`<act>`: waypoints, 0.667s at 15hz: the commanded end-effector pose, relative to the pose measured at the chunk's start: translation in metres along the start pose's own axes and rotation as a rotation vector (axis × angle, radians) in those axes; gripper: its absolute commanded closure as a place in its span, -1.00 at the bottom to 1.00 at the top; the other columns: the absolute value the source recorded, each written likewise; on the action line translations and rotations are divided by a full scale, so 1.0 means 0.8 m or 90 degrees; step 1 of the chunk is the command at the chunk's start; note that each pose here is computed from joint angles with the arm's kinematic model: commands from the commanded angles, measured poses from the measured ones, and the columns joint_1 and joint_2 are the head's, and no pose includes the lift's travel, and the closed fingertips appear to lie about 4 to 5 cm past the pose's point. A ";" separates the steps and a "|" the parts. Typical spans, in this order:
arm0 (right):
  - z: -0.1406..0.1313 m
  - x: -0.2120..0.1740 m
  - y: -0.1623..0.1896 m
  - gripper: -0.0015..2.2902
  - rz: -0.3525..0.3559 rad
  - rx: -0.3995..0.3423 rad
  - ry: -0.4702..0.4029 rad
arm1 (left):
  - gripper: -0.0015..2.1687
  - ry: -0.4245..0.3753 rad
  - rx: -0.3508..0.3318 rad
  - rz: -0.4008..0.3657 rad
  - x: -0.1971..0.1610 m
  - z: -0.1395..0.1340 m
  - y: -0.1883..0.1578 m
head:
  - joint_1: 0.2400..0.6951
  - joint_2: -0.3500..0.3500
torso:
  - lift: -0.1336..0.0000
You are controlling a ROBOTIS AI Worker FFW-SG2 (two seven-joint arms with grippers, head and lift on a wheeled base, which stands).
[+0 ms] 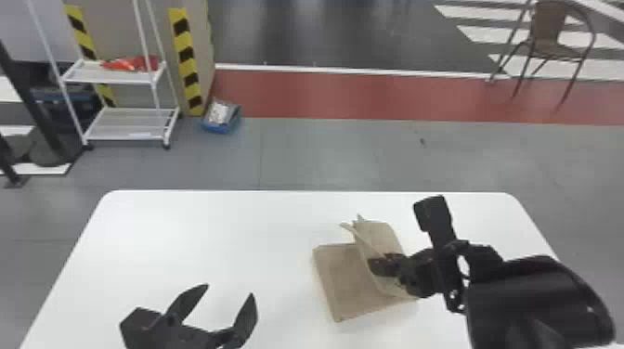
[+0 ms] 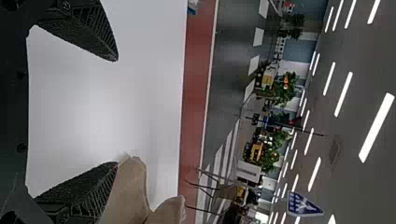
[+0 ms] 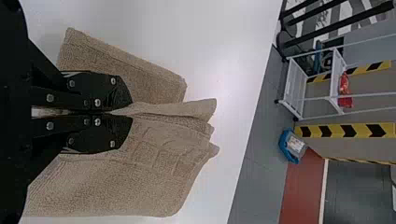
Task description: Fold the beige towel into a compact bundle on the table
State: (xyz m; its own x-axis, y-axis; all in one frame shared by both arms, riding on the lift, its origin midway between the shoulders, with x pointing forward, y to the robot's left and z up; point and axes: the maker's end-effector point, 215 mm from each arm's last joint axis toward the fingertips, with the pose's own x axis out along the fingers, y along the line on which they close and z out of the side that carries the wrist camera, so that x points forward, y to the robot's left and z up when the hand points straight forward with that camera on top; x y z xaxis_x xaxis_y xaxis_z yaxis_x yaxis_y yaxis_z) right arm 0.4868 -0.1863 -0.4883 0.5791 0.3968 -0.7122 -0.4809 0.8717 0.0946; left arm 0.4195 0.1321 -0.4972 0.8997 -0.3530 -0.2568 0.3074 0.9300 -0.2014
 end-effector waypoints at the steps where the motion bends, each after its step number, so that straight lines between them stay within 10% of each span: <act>1: -0.010 0.019 0.015 0.43 0.004 -0.030 0.021 | -0.92 -0.001 -0.001 0.000 0.000 0.001 0.001 | 1.00 -0.20 | 1.00; 8: -0.028 0.054 0.054 0.43 0.016 -0.082 0.054 | -0.92 0.003 -0.002 0.004 -0.001 -0.003 0.007 | 1.00 -0.05 | 1.00; 10: -0.028 0.062 0.065 0.18 0.018 -0.102 0.054 | -0.92 0.004 -0.003 0.005 -0.001 -0.004 0.008 | 1.00 -0.01 | 1.00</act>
State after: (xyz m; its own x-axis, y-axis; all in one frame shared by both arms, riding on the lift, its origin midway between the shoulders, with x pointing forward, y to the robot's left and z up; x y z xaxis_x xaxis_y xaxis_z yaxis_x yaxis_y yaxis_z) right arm 0.4767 -0.1356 -0.5319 0.5145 0.3819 -0.7678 -0.5810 0.8137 0.0154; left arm 0.4197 0.1378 -0.5004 0.9006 -0.3469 -0.2621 0.2999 0.9321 -0.2032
